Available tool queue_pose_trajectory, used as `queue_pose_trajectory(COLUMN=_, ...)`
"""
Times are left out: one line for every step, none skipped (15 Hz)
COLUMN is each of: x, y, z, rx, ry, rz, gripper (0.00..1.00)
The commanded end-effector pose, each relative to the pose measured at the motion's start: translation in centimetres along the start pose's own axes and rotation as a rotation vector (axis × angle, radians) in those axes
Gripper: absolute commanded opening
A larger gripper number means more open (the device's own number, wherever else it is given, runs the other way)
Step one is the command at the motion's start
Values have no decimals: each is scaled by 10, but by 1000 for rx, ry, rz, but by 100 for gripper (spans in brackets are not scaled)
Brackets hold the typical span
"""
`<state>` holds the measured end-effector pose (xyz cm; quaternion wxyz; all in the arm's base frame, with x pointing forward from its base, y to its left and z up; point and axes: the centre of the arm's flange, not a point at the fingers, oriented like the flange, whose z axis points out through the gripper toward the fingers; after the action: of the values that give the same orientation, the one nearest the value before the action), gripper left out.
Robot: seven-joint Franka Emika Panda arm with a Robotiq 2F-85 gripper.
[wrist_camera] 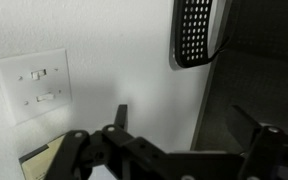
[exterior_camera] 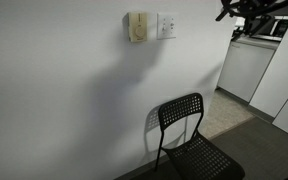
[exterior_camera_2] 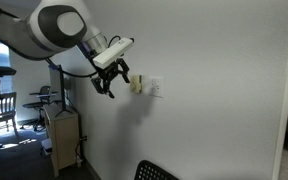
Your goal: Turn the right light switch off
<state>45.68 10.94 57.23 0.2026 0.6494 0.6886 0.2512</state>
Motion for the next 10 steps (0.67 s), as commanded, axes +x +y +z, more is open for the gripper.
queue_pose_trajectory(x=-1, y=40, z=18, rx=80, ry=-7, rz=-186, gripper=100)
queue_pose_trajectory(x=0, y=46, z=23, rx=87, ry=-5, rz=-242, gripper=100)
queue_pose_trajectory(x=1, y=52, z=29, rx=89, ry=-8, rz=-298, gripper=100)
queue_pose_trajectory(x=2, y=58, z=32, rx=95, ry=-3, rz=-356, gripper=100)
queue_pose_trajectory(x=2, y=64, z=36, rx=99, ry=11, rz=-394, gripper=100)
queue_pose_trajectory(x=2, y=71, z=38, rx=99, ry=23, rz=-418, gripper=100)
queue_pose_trajectory(x=-1, y=76, z=40, rx=95, ry=17, rz=-411, gripper=100)
queue_pose_trajectory(x=6, y=52, z=33, rx=76, ry=19, rz=-376, gripper=100)
queue_pose_trajectory(x=5, y=58, z=36, rx=76, ry=16, rz=-386, gripper=100)
queue_pose_trajectory(x=4, y=62, z=38, rx=75, ry=13, rz=-390, gripper=100)
